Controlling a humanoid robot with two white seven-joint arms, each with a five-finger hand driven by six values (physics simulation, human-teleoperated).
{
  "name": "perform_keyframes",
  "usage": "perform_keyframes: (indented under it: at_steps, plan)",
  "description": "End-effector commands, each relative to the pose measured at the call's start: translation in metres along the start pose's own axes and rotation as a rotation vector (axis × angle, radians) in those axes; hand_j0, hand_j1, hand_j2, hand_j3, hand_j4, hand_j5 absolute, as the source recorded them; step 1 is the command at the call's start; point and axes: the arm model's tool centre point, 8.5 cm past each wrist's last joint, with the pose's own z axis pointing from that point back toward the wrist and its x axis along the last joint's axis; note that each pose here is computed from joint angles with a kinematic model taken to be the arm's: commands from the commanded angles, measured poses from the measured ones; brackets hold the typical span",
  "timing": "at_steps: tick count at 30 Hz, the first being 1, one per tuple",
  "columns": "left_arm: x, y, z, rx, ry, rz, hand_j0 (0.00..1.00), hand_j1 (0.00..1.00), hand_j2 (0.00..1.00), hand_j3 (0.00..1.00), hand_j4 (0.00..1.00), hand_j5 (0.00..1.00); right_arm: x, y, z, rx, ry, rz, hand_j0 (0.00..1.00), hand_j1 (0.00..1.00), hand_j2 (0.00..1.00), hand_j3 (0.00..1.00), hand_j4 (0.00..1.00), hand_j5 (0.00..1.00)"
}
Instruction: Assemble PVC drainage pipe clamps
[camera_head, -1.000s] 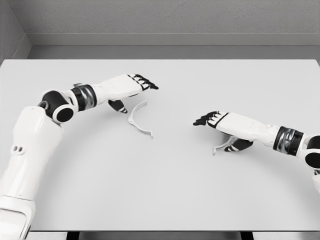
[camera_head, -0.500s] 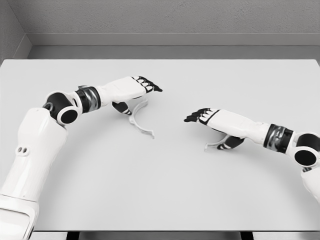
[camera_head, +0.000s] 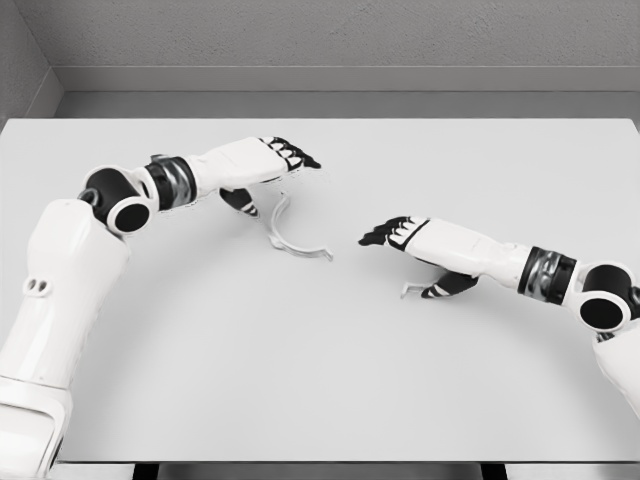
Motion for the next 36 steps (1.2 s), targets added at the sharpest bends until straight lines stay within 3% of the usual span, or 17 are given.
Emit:
perform_keyframes:
  at_steps: [1,5,14,20,24,36]
  plan:
    - [-0.013,-0.011,0.005,-0.028,0.026,0.030,1.00,1.00,1.00,1.00,1.00,1.00,-0.001,-0.003,0.003,-0.013,0.004,-0.006,1.00,1.00,1.00,1.00,1.00,1.00]
    - [-0.013,-0.006,0.003,-0.024,0.024,0.023,1.00,1.00,1.00,1.00,1.00,1.00,-0.019,-0.019,0.036,-0.038,0.082,0.018,1.00,1.00,1.00,1.00,1.00,1.00]
    - [0.007,-0.004,-0.017,-0.022,-0.010,0.016,1.00,1.00,1.00,1.00,1.00,1.00,-0.028,-0.030,0.050,-0.072,0.121,0.024,1.00,1.00,1.00,1.00,1.00,1.00]
    - [0.012,0.004,-0.023,-0.011,-0.019,0.006,1.00,1.00,1.00,1.00,1.00,1.00,-0.055,-0.014,0.063,-0.053,0.196,-0.050,1.00,1.00,1.00,1.00,1.00,1.00]
    - [0.006,-0.010,-0.025,-0.042,-0.011,0.042,1.00,1.00,1.00,1.00,1.00,1.00,-0.054,-0.011,0.060,-0.052,0.190,-0.056,1.00,1.00,1.00,1.00,1.00,1.00]
    - [0.010,-0.010,-0.029,-0.040,-0.019,0.044,1.00,1.00,1.00,1.00,1.00,1.00,-0.045,-0.007,0.041,-0.071,0.152,-0.071,1.00,1.00,1.00,1.00,1.00,1.00]
